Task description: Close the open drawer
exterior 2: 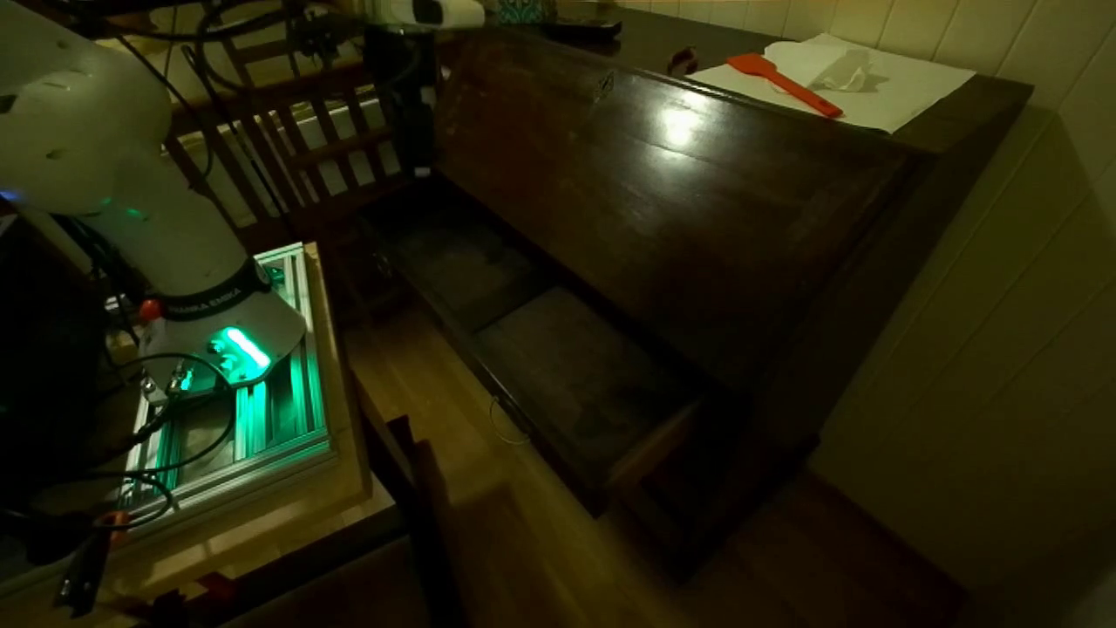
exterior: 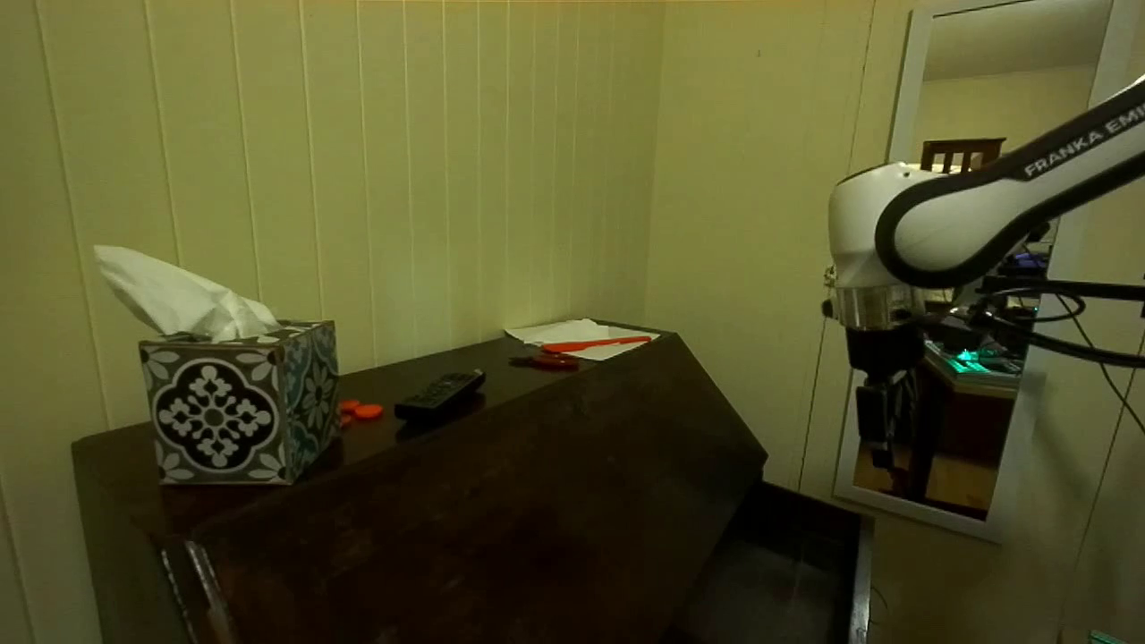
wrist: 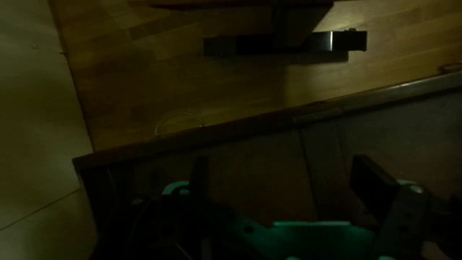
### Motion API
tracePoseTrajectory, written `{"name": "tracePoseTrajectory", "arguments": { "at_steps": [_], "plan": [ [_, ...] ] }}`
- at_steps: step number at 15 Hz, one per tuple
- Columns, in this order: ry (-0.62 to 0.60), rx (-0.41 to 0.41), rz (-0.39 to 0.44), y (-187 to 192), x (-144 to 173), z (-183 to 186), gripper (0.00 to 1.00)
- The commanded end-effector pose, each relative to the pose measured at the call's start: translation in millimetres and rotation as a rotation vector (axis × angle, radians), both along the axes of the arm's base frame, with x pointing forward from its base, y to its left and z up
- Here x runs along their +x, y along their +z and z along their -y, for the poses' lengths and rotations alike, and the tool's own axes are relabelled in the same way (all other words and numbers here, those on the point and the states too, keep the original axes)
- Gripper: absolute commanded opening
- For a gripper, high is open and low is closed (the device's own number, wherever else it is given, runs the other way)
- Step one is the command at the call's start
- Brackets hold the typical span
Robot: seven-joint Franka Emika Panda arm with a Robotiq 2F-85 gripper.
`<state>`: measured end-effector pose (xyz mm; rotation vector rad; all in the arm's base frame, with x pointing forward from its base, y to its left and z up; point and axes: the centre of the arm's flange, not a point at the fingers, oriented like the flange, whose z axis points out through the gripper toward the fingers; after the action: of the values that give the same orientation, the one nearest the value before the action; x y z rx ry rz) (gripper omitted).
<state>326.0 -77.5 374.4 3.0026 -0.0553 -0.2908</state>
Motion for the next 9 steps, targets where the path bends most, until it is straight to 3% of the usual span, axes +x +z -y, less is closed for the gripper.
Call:
{"name": "tracePoseTrajectory", "arguments": {
  "at_steps": [1, 7, 8, 9],
  "plan": [
    [0.039, -0.027, -0.058, -62.1, -7.9, 59.9, 1.0],
    [0.009, 0.028, -0.184, -147.8, -24.5, 104.4, 1.0],
    [0.002, 0.025, -0.144, -110.6, -19.7, 96.6, 1.0],
    [-0.004, 0.034, -0.166, -124.6, -22.1, 99.1, 1.0]
  ]
}}
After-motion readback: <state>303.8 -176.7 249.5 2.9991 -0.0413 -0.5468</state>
